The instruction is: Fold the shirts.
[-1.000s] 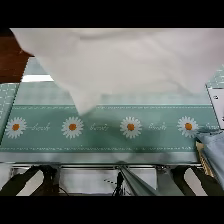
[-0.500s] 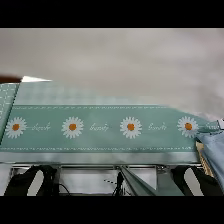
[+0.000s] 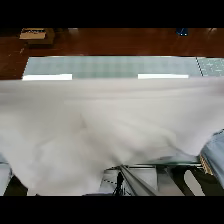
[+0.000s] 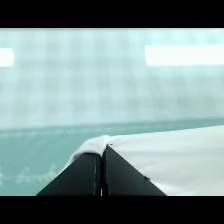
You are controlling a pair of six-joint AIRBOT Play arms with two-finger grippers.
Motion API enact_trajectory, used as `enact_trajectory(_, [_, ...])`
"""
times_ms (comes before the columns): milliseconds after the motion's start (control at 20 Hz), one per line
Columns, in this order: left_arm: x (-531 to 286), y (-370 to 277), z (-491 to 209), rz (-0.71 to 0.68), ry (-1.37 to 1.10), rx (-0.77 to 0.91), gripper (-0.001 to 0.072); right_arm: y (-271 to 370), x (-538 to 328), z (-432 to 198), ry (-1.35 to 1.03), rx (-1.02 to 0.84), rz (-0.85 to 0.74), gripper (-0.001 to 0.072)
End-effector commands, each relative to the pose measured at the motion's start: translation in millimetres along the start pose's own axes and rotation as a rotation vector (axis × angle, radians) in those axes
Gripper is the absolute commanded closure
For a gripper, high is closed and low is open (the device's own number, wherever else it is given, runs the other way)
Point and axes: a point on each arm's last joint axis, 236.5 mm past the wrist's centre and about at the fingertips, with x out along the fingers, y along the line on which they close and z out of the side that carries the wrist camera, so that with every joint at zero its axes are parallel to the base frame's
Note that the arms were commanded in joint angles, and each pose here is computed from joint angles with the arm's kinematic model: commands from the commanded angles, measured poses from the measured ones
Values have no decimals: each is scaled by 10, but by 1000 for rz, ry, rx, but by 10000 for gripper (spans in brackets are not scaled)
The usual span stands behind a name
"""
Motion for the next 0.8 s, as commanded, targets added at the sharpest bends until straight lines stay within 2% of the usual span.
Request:
enact_trajectory(0, [958, -74, -306, -179, 179, -52, 692, 29, 1022, -372, 314, -35, 107, 694])
enact_trajectory(200, [2119, 261, -239, -183, 208, -153, 691, -43, 2085, 267, 197, -19, 119, 694])
enact_trajectory(350, [2870, 352, -79, -177, 147, -67, 691, -89, 2789, 727, 47, 21, 117, 694])
enact_trajectory(450, [3314, 366, -38, -161, 115, -80, 691, -123, 3151, 950, -38, 62, 120, 694])
enact_trajectory(600, [3893, 340, -25, -132, 60, -85, 691, -183, 3590, 1170, -136, 155, 137, 694])
enact_trajectory(750, [4335, 346, -161, -106, 54, -93, 691, -308, 3971, 1136, -147, 184, 112, 694])
